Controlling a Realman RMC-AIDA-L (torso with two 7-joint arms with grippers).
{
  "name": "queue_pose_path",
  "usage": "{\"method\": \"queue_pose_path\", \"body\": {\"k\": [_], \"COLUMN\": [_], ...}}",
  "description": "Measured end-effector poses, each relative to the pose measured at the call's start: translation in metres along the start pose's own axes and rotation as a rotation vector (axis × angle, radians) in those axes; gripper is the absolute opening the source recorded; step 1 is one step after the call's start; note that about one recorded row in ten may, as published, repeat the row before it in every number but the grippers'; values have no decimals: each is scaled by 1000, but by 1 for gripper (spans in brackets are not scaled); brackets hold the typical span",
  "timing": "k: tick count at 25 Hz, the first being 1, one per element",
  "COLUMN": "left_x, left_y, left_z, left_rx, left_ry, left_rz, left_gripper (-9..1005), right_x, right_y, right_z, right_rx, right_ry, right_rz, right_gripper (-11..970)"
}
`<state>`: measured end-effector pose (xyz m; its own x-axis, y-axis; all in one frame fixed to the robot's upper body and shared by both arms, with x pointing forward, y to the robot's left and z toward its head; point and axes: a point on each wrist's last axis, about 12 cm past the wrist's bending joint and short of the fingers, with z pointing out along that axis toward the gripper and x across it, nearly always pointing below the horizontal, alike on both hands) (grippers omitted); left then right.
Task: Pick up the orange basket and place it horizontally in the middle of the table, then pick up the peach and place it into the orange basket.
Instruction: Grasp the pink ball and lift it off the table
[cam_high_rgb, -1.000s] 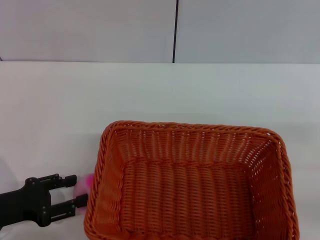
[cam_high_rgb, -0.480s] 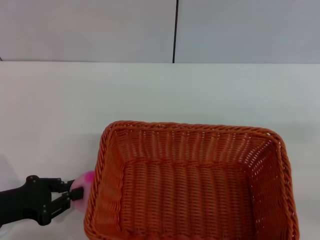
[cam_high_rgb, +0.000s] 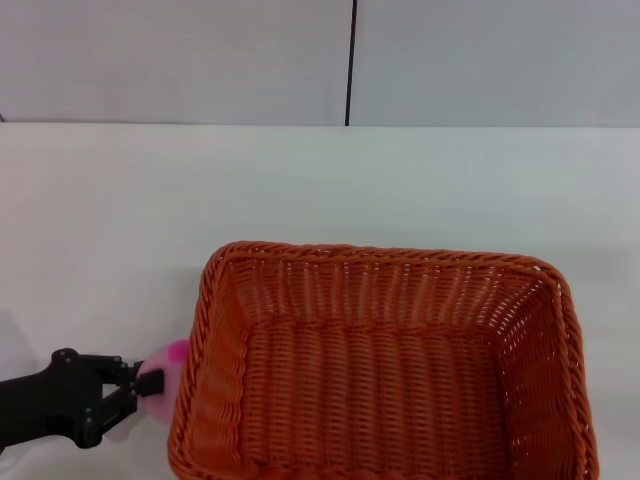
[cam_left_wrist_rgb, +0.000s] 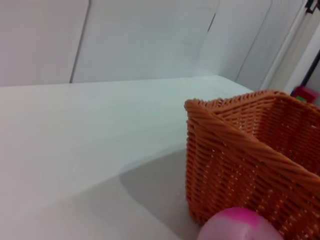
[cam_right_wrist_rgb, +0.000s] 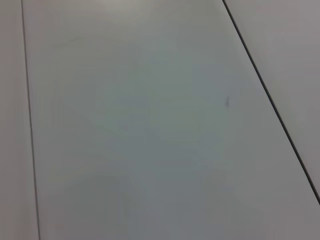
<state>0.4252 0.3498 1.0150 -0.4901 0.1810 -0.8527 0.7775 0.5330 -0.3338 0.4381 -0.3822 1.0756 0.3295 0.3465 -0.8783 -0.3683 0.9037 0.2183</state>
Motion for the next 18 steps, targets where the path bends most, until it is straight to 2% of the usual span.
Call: {"method": "queue_pose_path", "body": {"k": [12, 18], "left_x": [-17, -32], "left_y": [4, 1], "left_z": [-24, -37], "left_rx": [-84, -139], "left_ry": [-213, -421], "left_rz": [2, 20], "left_gripper": [60, 62], "right_x": [0, 1], "right_y": [0, 0], "right_z": [-2, -3], "right_rx": [10, 16], "right_ry": [1, -1], "right_rz": [1, 7], "right_gripper": [506, 505]}}
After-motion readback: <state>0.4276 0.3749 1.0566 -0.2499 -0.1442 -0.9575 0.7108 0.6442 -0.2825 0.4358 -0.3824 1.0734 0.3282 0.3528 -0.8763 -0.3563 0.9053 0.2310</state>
